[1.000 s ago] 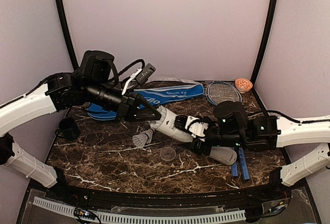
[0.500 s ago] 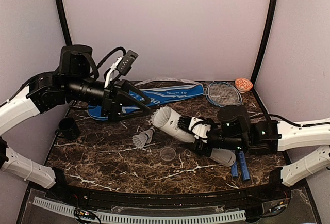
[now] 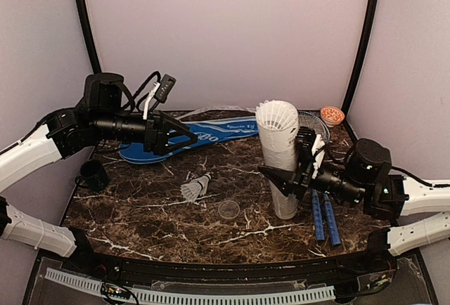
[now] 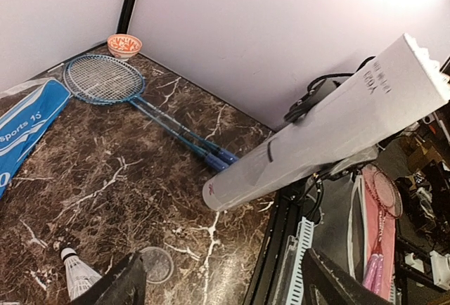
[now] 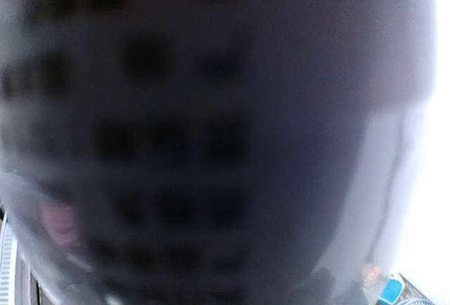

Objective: Pack up the badminton gear

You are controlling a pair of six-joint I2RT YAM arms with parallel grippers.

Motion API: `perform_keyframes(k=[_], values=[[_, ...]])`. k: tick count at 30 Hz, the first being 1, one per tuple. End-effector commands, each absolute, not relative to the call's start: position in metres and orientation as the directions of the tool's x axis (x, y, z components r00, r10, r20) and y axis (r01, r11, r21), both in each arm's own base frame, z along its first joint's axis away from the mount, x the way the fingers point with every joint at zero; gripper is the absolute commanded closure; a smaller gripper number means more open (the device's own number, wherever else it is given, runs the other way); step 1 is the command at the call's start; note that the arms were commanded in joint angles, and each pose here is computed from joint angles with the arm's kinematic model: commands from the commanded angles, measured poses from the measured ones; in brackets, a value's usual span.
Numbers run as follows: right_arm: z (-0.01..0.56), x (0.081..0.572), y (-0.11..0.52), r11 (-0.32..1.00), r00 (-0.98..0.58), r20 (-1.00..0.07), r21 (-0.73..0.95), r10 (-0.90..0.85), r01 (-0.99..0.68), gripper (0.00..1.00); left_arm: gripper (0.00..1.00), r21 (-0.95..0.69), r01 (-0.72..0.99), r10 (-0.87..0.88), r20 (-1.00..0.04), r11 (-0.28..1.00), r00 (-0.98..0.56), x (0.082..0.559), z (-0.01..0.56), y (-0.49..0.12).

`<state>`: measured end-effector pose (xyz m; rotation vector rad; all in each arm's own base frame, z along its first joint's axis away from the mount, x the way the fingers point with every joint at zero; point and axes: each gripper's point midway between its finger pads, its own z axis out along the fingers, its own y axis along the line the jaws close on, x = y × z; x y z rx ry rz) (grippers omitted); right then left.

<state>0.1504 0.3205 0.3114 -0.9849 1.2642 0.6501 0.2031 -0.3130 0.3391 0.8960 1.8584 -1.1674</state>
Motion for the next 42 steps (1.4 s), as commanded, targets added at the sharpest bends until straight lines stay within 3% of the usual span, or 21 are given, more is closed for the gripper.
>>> perform_keyframes(k=[1,5,10,14,18,26,42], values=[[0.351,0.151,0.308,0.526,0.293,-0.951,-0.198,0.102,-0.827,0.41,0.21,-0.352,0.864,0.161,-0.889,0.359,-0.429,0.207,0.348,-0.309],[0.340,0.156,0.310,0.550,0.288,-0.948,-0.170,0.133,-0.817,0.36,0.20,-0.350,0.856,0.160,-0.887,0.380,-0.434,0.211,0.343,-0.308],[0.318,0.163,0.312,0.565,0.266,-0.953,-0.142,0.143,-0.813,0.38,0.20,-0.359,0.852,0.161,-0.882,0.380,-0.443,0.209,0.339,-0.308],[0.300,0.168,0.329,0.535,0.244,-0.970,-0.217,-0.022,-0.817,0.38,0.21,-0.315,0.867,0.207,-0.886,0.387,-0.414,0.206,0.345,-0.304],[0.276,0.171,0.336,0.492,0.218,-0.957,-0.285,-0.189,-0.823,0.39,0.14,-0.177,0.892,0.317,-0.891,0.415,-0.325,0.197,0.364,-0.306],[0.266,0.167,0.344,0.425,0.232,-0.937,-0.328,-0.263,-0.844,0.40,0.12,-0.076,0.933,0.422,-0.877,0.351,-0.230,0.183,0.393,-0.331],[0.271,0.154,0.364,0.334,0.257,-0.930,-0.338,-0.262,-0.880,0.40,0.12,0.053,0.948,0.681,-0.708,0.315,-0.187,0.180,0.318,-0.389]])
